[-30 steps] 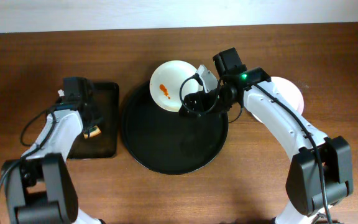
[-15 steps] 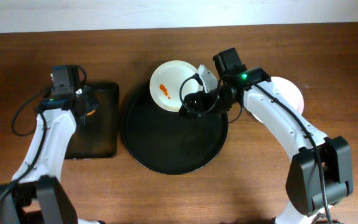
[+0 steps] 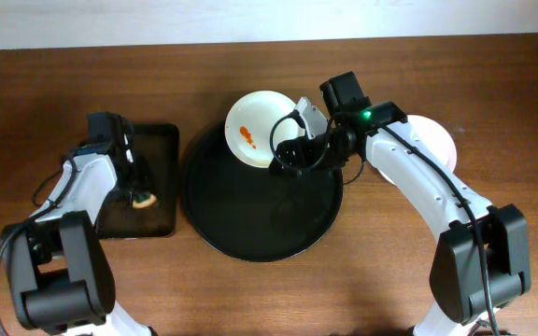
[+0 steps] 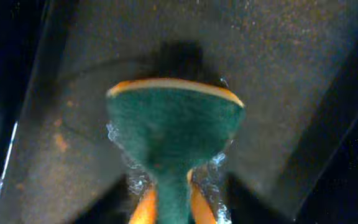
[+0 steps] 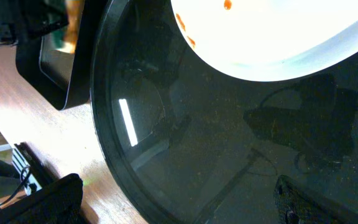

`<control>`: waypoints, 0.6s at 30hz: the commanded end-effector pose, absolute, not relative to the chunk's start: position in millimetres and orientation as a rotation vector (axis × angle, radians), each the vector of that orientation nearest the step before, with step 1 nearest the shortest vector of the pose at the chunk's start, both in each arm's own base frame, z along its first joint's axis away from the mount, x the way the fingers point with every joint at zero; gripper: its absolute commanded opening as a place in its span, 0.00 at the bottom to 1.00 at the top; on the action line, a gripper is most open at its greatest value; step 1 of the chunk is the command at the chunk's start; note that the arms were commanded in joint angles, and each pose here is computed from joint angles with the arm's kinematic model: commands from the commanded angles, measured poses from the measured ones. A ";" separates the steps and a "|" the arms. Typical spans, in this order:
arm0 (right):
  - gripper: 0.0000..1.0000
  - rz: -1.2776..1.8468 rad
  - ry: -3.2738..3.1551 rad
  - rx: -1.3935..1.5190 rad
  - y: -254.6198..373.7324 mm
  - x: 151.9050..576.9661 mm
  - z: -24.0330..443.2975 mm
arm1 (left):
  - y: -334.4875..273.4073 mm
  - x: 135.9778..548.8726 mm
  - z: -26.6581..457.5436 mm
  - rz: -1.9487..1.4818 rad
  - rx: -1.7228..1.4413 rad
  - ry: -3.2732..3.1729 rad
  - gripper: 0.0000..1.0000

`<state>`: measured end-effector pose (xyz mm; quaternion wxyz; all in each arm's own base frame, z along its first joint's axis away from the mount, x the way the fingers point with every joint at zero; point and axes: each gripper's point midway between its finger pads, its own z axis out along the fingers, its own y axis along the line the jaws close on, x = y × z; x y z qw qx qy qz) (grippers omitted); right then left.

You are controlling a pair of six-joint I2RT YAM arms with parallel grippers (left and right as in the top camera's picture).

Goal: Clean dirty plates on tray and stack at the side

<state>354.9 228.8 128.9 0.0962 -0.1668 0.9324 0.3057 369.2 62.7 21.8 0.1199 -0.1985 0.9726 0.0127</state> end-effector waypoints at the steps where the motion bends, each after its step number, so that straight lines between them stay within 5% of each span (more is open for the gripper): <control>1: 0.99 0.898 2.742 -0.504 230.0 358.4 134.8 | 67.2 376.1 25.5 0.050 -0.571 2.825 0.74; 4: 0.99 0.898 2.742 -0.504 230.0 358.3 134.8 | 69.6 378.7 27.0 0.066 -0.573 2.814 0.81; 5: 0.99 0.898 2.742 -0.504 230.0 358.4 134.8 | 72.8 381.6 27.9 0.086 -0.573 2.798 0.79; 7: 0.99 0.898 2.742 -0.504 230.0 358.4 134.8 | 79.7 390.7 29.4 0.124 -0.598 2.744 0.58; 14: 0.99 0.898 2.742 -0.504 230.0 358.4 134.8 | 77.7 381.2 -25.4 0.126 -0.656 2.834 0.51; 15: 0.99 0.898 2.742 -0.504 230.0 358.4 134.8 | 78.0 383.8 -22.2 0.123 -0.654 2.822 0.38; 16: 0.99 0.898 2.742 -0.504 230.0 358.4 134.8 | 78.9 390.2 -14.4 0.120 -0.650 2.801 0.00; 18: 0.99 0.898 2.742 -0.504 230.0 358.4 134.8 | 81.5 406.4 15.3 0.110 -0.640 2.732 0.00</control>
